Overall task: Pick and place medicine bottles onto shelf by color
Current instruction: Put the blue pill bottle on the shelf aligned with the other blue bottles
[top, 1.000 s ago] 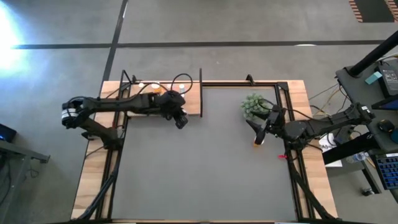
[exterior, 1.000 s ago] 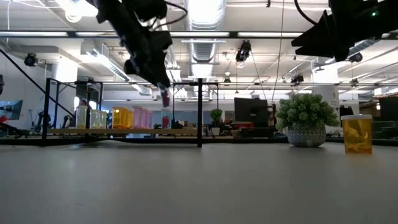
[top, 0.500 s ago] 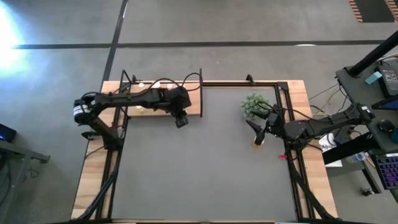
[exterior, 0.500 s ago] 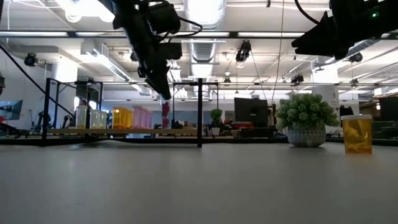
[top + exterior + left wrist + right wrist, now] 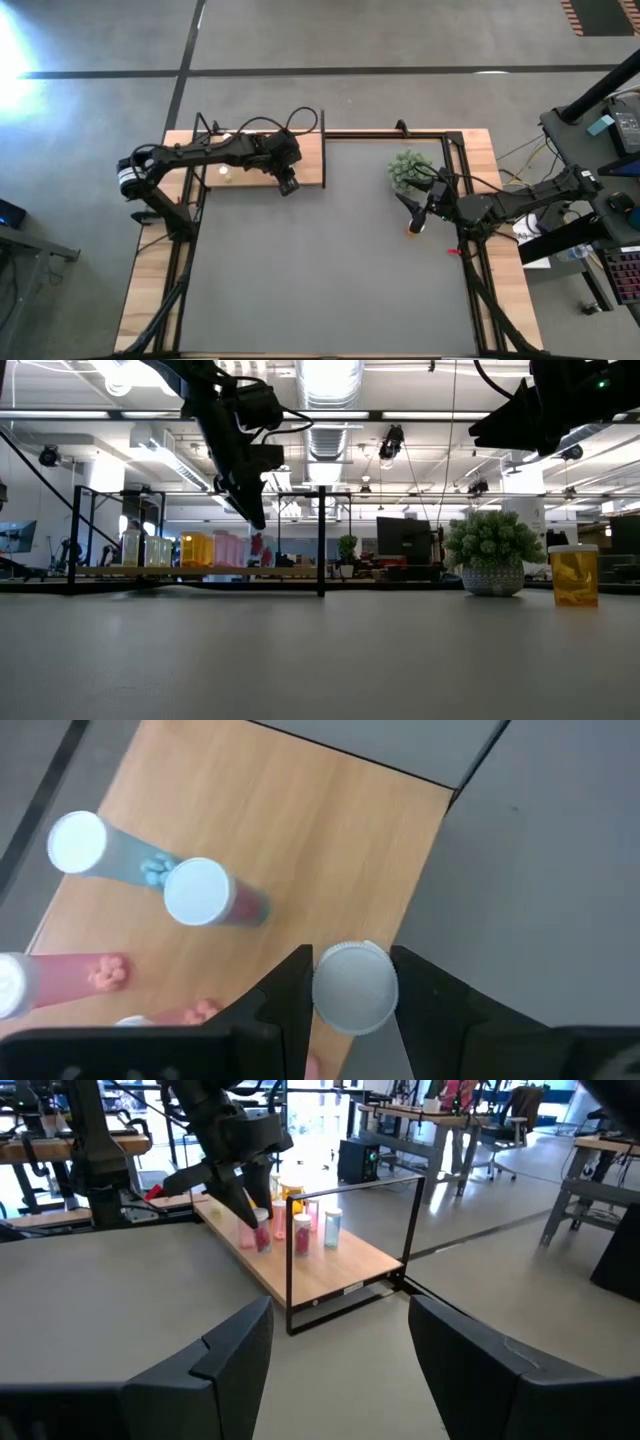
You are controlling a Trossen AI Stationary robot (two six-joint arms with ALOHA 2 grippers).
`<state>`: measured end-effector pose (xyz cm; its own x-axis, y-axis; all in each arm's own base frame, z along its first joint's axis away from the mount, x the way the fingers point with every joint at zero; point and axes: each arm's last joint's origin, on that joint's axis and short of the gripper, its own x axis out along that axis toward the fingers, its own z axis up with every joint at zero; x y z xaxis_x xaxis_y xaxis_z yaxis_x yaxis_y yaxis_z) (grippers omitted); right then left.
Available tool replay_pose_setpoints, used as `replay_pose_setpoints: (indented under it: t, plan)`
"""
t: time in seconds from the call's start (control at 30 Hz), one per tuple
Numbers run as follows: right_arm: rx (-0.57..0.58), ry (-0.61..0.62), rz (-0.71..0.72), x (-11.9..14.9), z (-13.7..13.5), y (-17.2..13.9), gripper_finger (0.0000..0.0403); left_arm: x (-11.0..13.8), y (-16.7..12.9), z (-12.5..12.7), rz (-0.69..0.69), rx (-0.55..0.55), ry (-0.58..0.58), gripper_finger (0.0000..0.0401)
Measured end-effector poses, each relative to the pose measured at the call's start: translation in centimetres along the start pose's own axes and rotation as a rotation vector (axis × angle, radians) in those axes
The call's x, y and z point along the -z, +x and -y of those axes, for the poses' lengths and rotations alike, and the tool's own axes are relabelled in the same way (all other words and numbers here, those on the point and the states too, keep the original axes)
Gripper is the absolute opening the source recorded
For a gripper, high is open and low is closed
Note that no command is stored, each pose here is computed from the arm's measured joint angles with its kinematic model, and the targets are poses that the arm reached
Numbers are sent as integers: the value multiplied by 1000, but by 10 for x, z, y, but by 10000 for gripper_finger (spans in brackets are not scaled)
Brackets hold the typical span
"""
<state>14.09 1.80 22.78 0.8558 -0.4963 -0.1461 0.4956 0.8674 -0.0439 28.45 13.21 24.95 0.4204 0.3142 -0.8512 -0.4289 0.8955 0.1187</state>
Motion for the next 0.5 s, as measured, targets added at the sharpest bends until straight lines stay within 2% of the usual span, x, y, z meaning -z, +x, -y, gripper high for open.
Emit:
replay_pose_setpoints:
  t: [0.5]
  plan:
    - [0, 0, 1, 0, 0, 0, 226, -2, 4, 1, 45, 19, 18, 103]
